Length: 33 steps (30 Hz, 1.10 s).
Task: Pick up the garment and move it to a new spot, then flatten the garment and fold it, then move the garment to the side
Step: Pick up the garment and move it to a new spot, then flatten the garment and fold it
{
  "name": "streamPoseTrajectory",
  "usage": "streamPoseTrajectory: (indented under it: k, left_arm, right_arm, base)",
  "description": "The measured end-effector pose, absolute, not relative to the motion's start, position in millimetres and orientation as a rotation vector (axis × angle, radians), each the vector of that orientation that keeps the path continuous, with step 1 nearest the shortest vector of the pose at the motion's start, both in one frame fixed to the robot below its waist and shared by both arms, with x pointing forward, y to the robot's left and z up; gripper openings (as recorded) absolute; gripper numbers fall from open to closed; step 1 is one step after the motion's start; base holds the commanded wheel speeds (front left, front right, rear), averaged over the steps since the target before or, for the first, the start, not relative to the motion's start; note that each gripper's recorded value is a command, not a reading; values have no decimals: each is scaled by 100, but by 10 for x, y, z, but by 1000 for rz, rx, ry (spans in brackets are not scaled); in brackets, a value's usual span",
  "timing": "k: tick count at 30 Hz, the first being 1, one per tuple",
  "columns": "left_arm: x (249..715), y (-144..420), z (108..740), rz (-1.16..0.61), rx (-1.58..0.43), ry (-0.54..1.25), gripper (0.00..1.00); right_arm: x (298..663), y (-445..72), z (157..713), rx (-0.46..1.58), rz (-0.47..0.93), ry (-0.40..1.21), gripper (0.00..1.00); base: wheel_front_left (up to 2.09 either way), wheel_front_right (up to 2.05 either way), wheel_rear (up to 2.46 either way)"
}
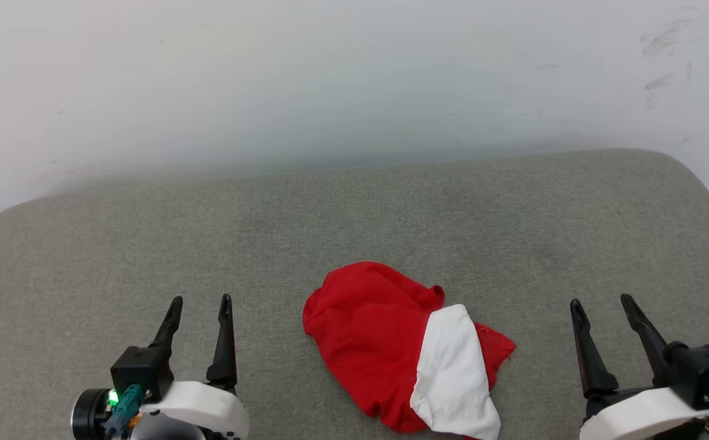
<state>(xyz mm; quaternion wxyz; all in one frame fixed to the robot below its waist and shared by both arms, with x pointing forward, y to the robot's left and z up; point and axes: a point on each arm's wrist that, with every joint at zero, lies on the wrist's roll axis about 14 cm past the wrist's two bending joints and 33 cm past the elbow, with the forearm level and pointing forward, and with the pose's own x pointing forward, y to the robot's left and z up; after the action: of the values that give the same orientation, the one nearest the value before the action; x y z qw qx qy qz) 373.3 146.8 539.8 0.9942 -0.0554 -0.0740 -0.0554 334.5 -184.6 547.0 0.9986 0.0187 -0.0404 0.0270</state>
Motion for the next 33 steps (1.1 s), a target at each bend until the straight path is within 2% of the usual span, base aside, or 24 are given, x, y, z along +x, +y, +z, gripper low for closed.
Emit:
streamPoseTrajectory:
  k: [10,13,17,18,19,20,21,24,33]
  left_arm:
    - [3674,1548,5419,-87,-114,-160,100]
    - [3654,1579,5408,-79,-114,-159,100]
    - [3643,1628,5413,-65,-116,-162,100]
    - [3630,1680,5411,-50,-115,-163,100]
    - [3630,1680,5411,-50,-115,-163,100]
    - [3613,1723,5414,-36,-121,-166,100]
    - [3613,1723,5414,-36,-121,-166,100]
    - [3575,1789,5396,-10,-125,-164,100]
    - [3570,1829,5328,11,-137,-147,100]
  right_arm:
    - [3370,-1850,5464,49,56,-73,100]
    - [3402,-1738,5391,78,91,-23,100]
    - [3430,-1454,5240,75,189,86,100]
    - [3405,-1290,5070,49,270,200,100]
    - [3405,-1290,5070,49,270,200,100]
    - [3354,-1130,4934,26,352,302,100]
    - [3354,-1130,4934,26,352,302,100]
    - [3202,-822,4735,-25,509,474,100]
    - [3071,-567,4389,-83,656,691,100]
  base:
    - [0,0,0]
    - [0,0,0]
    - [0,0,0]
    - [0,0,0]
    - [0,0,0]
    - [0,0,0]
    - [0,0,0]
    - [0,0,0]
    - [0,0,0]
